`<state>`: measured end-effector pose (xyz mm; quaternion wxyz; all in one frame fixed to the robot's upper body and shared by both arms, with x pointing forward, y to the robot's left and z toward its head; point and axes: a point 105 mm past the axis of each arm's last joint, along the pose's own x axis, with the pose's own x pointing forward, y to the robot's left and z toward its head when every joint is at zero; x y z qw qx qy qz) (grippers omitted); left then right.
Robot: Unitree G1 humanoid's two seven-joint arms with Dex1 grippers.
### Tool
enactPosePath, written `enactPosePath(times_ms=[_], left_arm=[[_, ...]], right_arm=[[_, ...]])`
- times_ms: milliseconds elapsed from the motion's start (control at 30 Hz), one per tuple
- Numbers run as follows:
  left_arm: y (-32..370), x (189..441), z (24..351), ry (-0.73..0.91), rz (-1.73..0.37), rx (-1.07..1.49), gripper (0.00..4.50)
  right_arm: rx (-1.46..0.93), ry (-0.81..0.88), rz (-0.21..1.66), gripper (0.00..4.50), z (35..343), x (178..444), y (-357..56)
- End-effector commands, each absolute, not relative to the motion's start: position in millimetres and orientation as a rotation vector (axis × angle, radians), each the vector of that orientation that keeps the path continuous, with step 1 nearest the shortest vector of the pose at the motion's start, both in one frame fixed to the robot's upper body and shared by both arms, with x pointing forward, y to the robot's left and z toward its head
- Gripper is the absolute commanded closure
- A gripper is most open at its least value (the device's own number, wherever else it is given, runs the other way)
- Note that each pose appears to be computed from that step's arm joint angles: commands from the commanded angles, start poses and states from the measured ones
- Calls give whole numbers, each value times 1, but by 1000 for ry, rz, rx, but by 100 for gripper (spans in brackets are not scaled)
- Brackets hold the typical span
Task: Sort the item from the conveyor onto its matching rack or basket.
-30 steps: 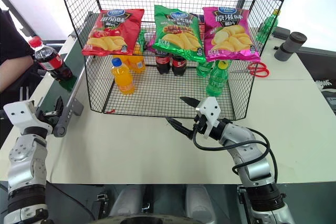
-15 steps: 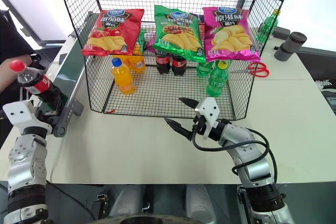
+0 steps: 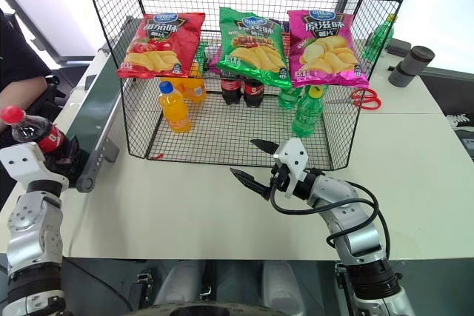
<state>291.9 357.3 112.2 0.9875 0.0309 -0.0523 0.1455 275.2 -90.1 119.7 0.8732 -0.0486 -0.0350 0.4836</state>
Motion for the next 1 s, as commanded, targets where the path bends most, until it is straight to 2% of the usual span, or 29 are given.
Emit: enactPosePath(times_ms=[33,200,433,567,767,1000], left_arm=[[350,291,183,-288,149,120,154],[300,288,201,-235,-224,151,154],[196,270,165,-12,-773,186,154],[150,273,152,-16,-940,174,154],[92,275,150,-73,-1161,176,154],[60,268,144,-93,-1321,199,154]], right_arm=[[-100,-128,1044,0,135,272,-84],[-58,-122,1096,0,143,269,-79],[-15,-130,1163,0,159,264,-68],[-10,-127,1180,0,163,263,-63],[12,-121,1178,0,163,260,-58],[23,-116,1164,0,162,256,-54]])
